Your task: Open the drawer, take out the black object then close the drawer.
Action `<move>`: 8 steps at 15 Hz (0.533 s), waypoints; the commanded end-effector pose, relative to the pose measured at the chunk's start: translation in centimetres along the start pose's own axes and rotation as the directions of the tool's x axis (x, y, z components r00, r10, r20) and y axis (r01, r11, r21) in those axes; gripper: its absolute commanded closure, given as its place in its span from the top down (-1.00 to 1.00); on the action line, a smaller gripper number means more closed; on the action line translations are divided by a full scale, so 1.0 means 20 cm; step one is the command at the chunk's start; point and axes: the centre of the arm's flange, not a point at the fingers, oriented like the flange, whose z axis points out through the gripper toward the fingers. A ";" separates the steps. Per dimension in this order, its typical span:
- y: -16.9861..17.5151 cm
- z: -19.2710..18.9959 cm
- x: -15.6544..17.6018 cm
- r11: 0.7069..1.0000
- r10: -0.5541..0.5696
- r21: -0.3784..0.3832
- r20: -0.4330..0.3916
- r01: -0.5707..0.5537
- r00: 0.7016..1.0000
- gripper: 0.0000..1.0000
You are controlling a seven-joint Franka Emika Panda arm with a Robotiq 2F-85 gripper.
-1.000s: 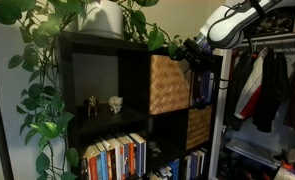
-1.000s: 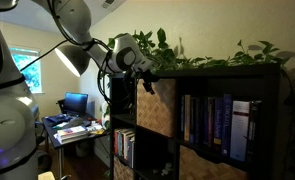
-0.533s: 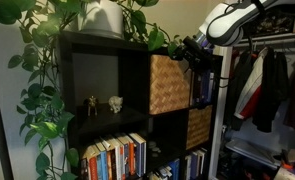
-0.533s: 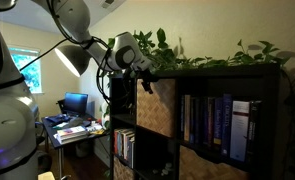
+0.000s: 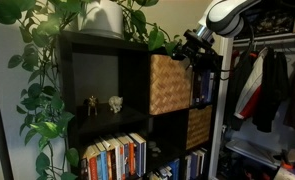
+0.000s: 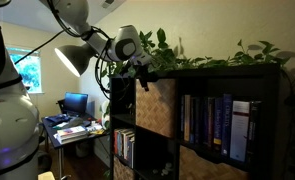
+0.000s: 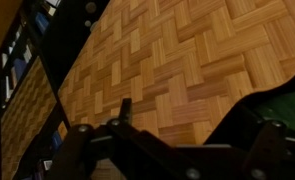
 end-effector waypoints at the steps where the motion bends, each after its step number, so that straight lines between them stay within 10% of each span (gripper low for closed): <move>1: 0.06 -0.12 -0.01 0.998 -0.018 -0.059 0.073 0.023 0.997 1.00; 8: 0.13 -0.21 -0.05 0.992 -0.029 -0.120 0.169 0.049 0.985 1.00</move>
